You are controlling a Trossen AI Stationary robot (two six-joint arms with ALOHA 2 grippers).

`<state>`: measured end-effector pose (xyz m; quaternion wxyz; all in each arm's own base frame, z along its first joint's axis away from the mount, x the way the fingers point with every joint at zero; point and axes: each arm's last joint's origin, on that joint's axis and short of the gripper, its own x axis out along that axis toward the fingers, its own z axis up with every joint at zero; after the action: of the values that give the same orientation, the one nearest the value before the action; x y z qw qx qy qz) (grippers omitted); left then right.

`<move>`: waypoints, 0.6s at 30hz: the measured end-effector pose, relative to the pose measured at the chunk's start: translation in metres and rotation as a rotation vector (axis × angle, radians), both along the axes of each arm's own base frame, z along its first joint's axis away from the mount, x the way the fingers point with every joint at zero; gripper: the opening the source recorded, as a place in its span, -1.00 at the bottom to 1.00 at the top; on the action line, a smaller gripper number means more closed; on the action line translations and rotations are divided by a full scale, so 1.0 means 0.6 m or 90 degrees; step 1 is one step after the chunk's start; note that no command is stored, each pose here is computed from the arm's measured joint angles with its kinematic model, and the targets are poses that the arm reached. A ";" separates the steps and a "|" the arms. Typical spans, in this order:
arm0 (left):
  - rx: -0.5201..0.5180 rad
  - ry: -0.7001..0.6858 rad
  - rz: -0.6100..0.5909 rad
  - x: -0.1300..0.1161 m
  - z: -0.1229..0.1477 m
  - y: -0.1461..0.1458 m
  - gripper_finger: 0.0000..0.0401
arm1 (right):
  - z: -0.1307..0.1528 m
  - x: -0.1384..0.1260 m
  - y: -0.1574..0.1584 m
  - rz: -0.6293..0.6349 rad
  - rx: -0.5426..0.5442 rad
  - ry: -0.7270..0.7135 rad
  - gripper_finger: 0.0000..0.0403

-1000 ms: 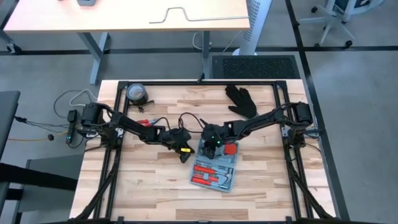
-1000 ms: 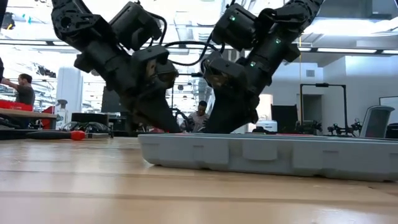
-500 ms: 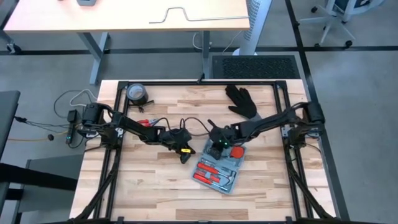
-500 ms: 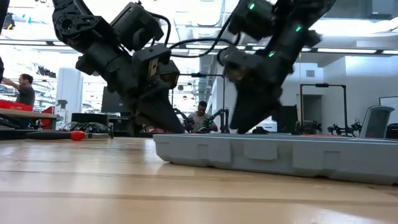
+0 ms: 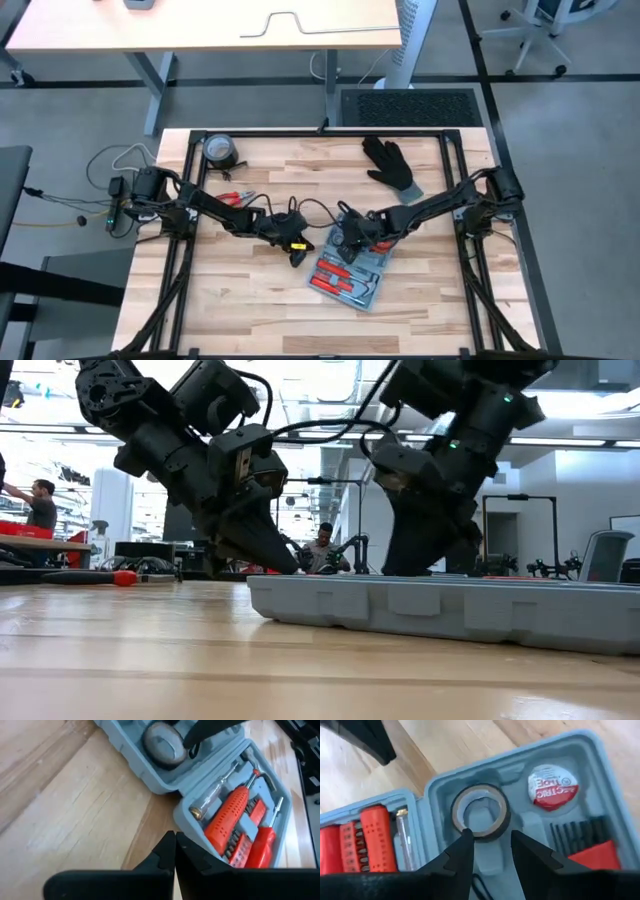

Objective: Prefit tool cases
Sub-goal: Put the black electrical tape into the gray prefit tool case

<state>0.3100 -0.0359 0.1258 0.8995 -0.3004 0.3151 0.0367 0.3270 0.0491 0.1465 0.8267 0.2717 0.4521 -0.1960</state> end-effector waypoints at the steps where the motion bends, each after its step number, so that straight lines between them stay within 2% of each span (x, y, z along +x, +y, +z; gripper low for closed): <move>1: -0.001 0.000 0.006 -0.001 0.000 -0.004 -1.00 | -0.003 -0.005 -0.001 -0.012 0.007 0.000 -0.31; 4: -0.007 -0.012 0.026 0.002 -0.005 -0.019 -1.00 | -0.011 -0.025 0.004 -0.030 0.025 -0.010 -0.31; 7: -0.041 -0.023 0.027 0.011 -0.025 -0.041 -1.00 | -0.016 -0.047 0.006 -0.048 0.045 -0.028 -0.31; 14: -0.063 -0.065 -0.003 0.082 -0.036 -0.087 -1.00 | -0.010 -0.095 -0.007 -0.069 0.058 -0.049 -0.31; 18: -0.042 -0.060 -0.039 0.118 -0.024 -0.096 -1.00 | 0.009 -0.109 0.002 -0.046 0.059 -0.074 -0.34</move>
<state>0.3805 -0.0937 0.1115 0.9038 -0.3216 0.2820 -0.0153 0.2616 0.0502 0.1517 0.8305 0.3367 0.4019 -0.1883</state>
